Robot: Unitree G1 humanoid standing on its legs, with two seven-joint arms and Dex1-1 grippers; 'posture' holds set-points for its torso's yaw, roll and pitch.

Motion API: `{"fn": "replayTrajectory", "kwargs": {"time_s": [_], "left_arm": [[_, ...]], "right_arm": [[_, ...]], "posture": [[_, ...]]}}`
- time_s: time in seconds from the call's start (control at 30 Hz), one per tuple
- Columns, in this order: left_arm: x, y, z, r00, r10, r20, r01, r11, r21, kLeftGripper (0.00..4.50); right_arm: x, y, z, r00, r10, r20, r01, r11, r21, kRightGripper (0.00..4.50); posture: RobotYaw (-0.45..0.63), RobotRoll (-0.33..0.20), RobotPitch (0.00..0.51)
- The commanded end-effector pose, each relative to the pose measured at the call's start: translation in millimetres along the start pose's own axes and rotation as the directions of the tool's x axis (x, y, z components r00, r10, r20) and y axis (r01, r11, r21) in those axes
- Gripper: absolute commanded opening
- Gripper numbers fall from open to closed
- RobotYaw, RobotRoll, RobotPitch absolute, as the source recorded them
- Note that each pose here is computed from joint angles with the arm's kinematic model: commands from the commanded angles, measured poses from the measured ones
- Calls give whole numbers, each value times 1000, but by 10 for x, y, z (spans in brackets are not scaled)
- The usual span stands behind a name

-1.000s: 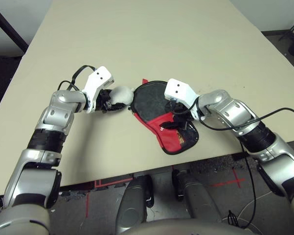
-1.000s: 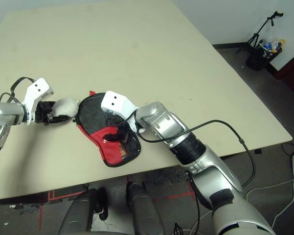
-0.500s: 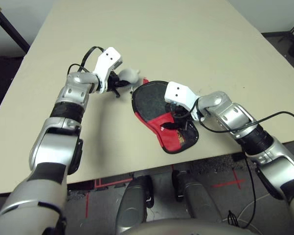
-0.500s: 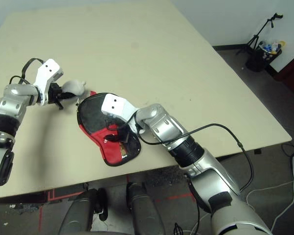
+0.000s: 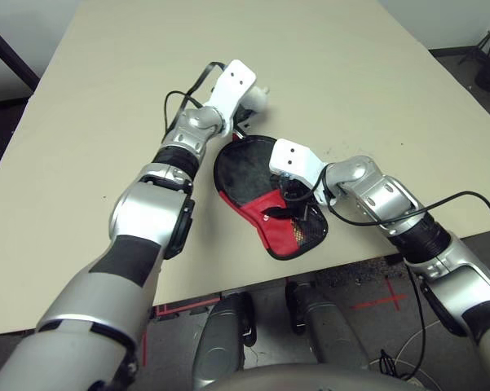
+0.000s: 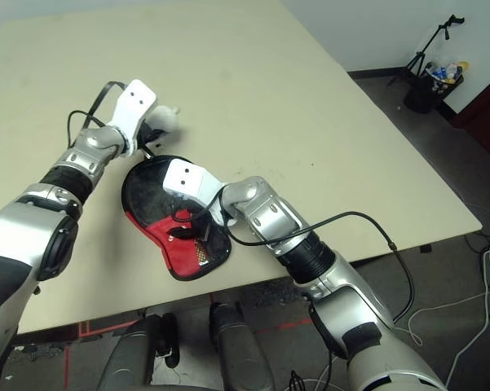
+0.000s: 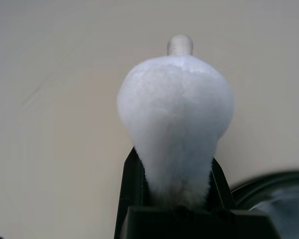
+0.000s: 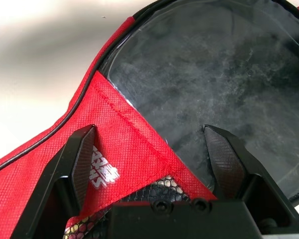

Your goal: Store the ping-pong paddle in its case and zip it.

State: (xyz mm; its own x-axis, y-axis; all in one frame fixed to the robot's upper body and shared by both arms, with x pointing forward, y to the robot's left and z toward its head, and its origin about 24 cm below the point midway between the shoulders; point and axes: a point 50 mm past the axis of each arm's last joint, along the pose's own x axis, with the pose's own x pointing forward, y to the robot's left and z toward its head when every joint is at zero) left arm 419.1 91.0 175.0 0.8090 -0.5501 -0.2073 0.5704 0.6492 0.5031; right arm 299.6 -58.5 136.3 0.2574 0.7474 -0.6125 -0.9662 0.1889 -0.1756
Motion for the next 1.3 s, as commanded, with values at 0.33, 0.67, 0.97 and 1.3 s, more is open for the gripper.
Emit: {"fn": "replayTrajectory", "kwargs": {"time_s": [0.33, 0.67, 0.97, 1.3], "left_arm": [[80, -488, -55, 945, -324, 54, 324, 946, 2, 494], [-74, -68, 47, 964, -228, 133, 237, 970, -53, 2891], [-262, 206, 427, 884, -278, 375, 366, 912, -186, 4468], [-413, 138, 427, 850, -353, 391, 446, 877, -180, 4468]], "right_arm": [[133, 15, -209, 998, 28, -64, -21, 995, 98, 4500], [158, -58, -174, 999, 13, -42, -9, 995, 96, 4500], [90, -113, -230, 999, -20, -42, 25, 992, 126, 4500], [-99, -290, -174, 997, -80, -10, 81, 983, 163, 4500]], "posture": [[-90, 0, 214], [-70, 0, 198], [-62, 0, 181], [-53, 0, 164]]}}
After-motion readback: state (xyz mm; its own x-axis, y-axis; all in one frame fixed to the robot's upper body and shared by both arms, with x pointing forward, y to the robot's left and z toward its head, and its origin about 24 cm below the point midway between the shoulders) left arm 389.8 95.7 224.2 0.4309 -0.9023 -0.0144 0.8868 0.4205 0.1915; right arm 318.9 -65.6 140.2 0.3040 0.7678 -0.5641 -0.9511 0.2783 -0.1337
